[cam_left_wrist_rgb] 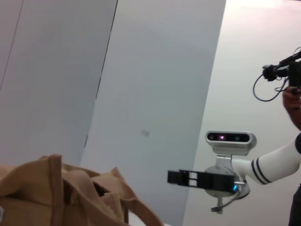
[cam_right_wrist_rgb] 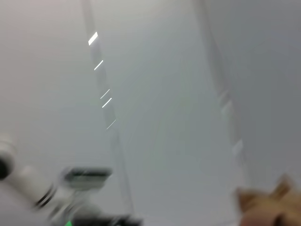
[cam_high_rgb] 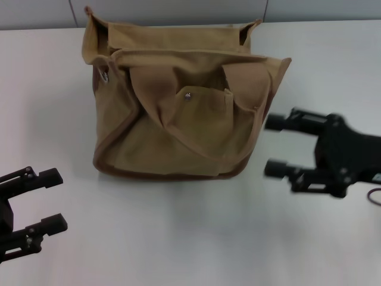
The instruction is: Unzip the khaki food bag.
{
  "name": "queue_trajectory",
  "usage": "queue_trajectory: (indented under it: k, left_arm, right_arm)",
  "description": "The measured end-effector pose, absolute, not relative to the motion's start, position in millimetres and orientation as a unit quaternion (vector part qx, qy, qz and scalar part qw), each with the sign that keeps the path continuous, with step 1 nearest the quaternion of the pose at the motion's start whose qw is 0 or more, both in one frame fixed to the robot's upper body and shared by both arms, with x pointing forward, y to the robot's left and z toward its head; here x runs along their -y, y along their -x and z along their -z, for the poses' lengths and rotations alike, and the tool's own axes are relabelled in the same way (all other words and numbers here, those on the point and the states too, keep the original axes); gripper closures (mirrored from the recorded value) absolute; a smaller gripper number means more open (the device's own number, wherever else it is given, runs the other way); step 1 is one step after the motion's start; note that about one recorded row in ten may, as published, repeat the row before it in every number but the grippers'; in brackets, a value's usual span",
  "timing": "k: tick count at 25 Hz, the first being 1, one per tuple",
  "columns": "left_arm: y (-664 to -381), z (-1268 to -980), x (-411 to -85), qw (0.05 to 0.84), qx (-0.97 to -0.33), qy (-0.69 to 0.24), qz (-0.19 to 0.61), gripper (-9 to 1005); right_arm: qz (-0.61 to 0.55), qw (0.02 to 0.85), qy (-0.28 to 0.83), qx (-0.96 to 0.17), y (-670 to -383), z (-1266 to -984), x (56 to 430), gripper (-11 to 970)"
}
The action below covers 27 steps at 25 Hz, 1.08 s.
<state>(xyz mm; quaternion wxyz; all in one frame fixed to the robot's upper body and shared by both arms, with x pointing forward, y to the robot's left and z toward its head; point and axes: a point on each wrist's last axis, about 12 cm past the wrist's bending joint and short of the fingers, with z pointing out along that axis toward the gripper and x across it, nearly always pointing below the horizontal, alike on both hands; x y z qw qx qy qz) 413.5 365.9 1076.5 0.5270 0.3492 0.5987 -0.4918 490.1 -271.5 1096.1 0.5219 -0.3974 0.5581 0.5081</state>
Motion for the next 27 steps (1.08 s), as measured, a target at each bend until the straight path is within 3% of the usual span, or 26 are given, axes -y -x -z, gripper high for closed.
queue_trajectory:
  k: [13, 27]
  left_arm:
    - [-418, -1076, -365, 0.529, -0.603, -0.348, 0.486, 272]
    - [-428, -1077, -355, 0.53, -0.594, -0.358, 0.488, 272]
  right_arm:
    - [-0.53, 0.482, 0.434, -0.546, -500, -1096, 245, 119]
    - [-0.529, 0.481, 0.432, -0.549, -500, -1095, 244, 118]
